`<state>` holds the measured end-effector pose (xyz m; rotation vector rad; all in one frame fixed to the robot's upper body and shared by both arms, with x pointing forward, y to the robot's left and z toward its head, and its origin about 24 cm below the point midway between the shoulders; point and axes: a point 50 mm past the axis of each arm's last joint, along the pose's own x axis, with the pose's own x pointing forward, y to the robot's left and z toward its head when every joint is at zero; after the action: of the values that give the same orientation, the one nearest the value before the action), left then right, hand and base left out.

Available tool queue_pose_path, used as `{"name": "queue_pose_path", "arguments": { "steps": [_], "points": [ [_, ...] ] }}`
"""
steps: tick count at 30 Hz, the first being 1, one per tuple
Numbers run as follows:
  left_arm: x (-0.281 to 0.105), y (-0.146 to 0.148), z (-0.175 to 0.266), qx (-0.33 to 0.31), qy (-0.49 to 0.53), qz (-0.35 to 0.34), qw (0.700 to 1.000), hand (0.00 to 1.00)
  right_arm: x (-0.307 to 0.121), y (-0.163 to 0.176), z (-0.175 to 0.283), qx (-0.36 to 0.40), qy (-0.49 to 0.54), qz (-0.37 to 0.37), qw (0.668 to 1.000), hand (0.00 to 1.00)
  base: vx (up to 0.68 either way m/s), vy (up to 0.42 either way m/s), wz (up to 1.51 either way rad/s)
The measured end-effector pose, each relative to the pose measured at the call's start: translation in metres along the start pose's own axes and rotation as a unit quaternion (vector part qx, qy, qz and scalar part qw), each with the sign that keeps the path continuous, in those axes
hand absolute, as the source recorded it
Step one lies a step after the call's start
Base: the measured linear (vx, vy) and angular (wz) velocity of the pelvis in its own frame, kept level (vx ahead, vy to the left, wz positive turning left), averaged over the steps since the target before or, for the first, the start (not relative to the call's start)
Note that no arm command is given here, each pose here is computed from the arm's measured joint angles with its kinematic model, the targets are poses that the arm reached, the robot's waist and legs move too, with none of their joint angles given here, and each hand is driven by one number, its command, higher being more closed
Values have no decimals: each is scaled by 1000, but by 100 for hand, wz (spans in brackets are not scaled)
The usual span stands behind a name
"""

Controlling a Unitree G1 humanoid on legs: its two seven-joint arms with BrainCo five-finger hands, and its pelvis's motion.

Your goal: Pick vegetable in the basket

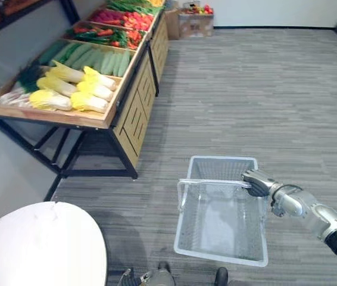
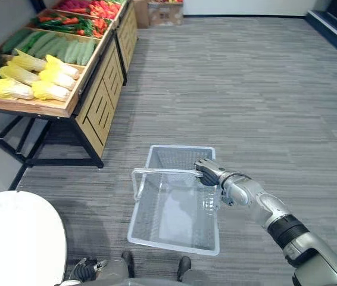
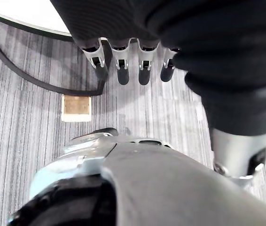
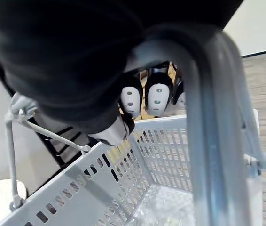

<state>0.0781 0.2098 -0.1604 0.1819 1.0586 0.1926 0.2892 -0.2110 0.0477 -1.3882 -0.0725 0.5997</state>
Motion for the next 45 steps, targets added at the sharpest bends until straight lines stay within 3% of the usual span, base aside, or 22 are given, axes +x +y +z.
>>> {"name": "queue_pose_path", "arguments": {
  "steps": [10, 18, 29, 32, 37, 45],
  "points": [
    [1, 0, 6, 22, -13, -25, 999, 0, -24, 1, -46, 34, 113, -37, 992, 100, 102, 169, -5],
    [2, 5, 8, 53, -19, -29, 998, 0, -41, 42, -63, 84, 188, -11, 978, 100, 96, 134, -17],
    [13, -1, 85, 32, -135, -20, 990, 0, -84, 67, -100, 167, 333, -59, 926, 100, 328, -80, 31],
    [11, -7, 82, 26, -132, -23, 991, 0, -107, 88, -101, 198, 371, -68, 905, 100, 571, -441, 31],
    [9, -25, 67, 14, -106, -44, 993, 0, -112, 99, -96, 206, 375, -57, 902, 100, 479, -372, -4],
    [8, 5, 43, -21, -71, 9, 997, 0, -121, 104, -89, 198, 372, -56, 905, 100, 394, -144, -13]
  ]
}}
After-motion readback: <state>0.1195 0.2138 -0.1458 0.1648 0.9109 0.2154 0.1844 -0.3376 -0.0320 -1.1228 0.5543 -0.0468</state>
